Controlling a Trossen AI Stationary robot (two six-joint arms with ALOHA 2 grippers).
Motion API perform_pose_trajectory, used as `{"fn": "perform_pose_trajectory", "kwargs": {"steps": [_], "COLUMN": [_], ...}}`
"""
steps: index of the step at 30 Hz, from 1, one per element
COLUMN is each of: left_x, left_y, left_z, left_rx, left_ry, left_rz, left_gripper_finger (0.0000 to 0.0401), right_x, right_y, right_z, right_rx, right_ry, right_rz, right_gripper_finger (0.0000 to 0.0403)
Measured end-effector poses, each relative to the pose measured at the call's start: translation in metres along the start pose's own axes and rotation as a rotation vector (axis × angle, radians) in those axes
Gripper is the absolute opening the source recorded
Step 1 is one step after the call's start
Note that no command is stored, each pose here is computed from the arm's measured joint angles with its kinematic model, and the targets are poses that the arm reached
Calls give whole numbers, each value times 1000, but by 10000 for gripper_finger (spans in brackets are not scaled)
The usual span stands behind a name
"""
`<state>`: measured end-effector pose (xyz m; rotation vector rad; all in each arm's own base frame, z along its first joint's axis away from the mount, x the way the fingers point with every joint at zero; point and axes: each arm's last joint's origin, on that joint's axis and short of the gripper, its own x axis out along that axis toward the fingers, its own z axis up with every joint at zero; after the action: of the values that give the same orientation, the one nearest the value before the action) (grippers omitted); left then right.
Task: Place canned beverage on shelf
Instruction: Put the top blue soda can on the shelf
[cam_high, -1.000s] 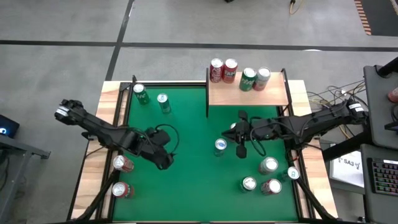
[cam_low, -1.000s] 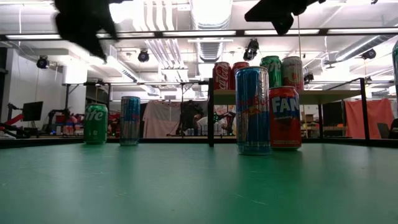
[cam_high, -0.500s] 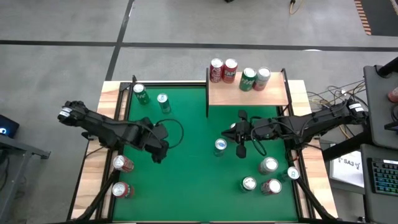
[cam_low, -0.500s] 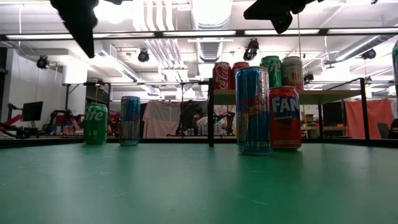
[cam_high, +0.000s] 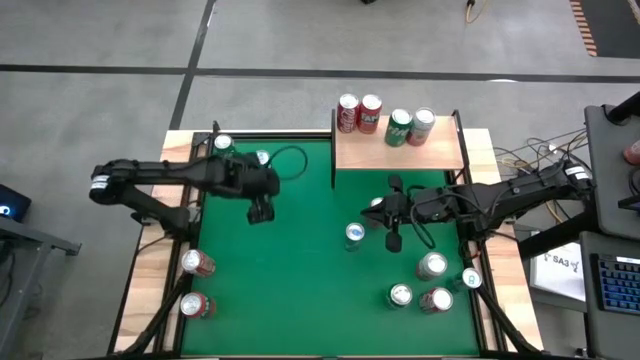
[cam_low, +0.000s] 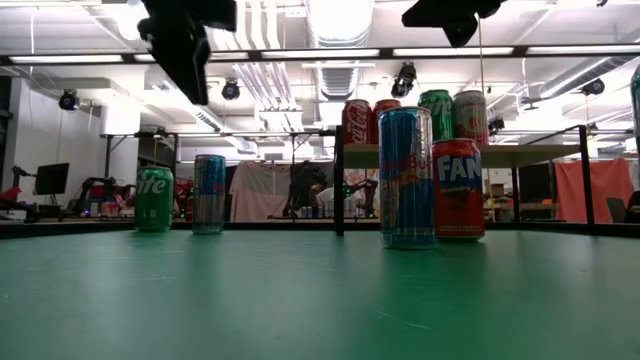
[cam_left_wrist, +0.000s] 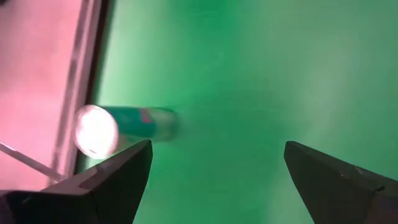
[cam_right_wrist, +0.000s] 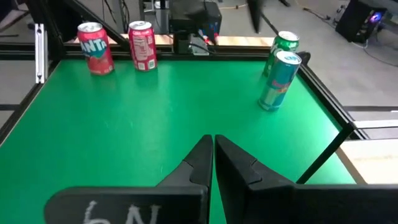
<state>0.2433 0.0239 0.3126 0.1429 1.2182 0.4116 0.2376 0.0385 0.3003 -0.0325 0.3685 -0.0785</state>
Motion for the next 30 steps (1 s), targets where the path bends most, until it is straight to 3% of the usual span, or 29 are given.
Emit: {"fn": "perform_pose_trajectory", "kwargs": {"steps": [5,8,17,30], "left_x": [8,14,43,67], "left_y": [32,54,112,121], "left_z": [6,8,-14,-29], "left_rx": [73,67,-55,-98], "left_ry": [-45,-92,-82,-76], "left_rz": [40,-9,-75,-98], "left_gripper_finger": [349,349,349,349], "right_x": [0,0,0,0], "right_y": [0,0,0,0], "right_z": [0,0,-1,-1], "right_rx": [1,-3,-28,-32], "right_ry": [0,0,2,2], "right_rz": [0,0,0,-1], "right_gripper_finger": [9,9,9,9]}}
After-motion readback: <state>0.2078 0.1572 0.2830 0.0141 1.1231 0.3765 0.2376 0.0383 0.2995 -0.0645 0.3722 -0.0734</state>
